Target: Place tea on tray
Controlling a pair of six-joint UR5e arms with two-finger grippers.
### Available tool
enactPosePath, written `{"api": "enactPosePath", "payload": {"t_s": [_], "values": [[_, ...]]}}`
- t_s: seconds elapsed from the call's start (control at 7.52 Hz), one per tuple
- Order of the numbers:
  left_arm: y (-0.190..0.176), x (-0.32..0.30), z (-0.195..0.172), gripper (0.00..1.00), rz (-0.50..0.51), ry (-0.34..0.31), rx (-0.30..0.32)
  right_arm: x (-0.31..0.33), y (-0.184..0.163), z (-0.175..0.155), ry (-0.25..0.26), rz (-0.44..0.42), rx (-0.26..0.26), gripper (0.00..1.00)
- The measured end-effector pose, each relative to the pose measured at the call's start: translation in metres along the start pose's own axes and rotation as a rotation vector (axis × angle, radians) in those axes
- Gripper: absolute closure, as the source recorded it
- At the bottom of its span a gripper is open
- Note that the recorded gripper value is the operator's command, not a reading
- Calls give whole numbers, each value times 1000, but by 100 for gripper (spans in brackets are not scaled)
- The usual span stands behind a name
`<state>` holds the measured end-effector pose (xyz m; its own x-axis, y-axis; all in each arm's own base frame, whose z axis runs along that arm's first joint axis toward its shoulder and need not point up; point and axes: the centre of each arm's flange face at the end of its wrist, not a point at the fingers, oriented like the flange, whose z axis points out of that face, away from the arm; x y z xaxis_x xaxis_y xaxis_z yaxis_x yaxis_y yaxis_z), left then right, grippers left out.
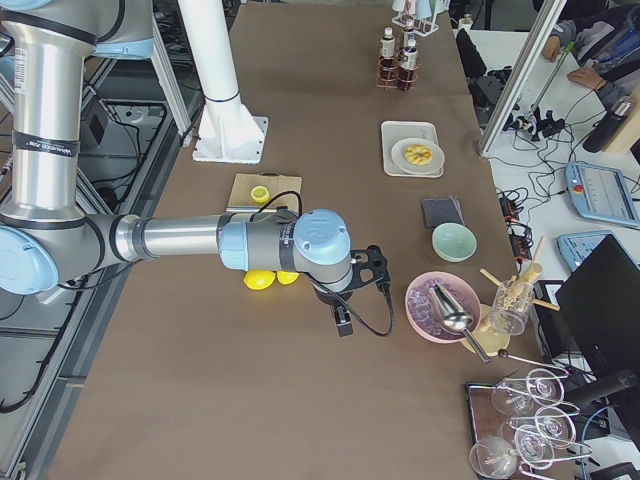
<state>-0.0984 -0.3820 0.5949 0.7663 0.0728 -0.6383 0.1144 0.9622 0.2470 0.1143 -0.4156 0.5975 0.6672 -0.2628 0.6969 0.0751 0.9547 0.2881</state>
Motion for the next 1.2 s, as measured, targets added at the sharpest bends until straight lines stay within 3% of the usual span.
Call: {"api": "enactPosePath", "payload": {"t_s": [0.66, 1.2], "values": [[4, 13, -4, 3, 13, 63, -2, -2, 1, 1, -22, 3, 5, 0], [4, 17, -4, 3, 14, 73, -13, -2, 5, 3, -37, 6, 4, 0]]}}
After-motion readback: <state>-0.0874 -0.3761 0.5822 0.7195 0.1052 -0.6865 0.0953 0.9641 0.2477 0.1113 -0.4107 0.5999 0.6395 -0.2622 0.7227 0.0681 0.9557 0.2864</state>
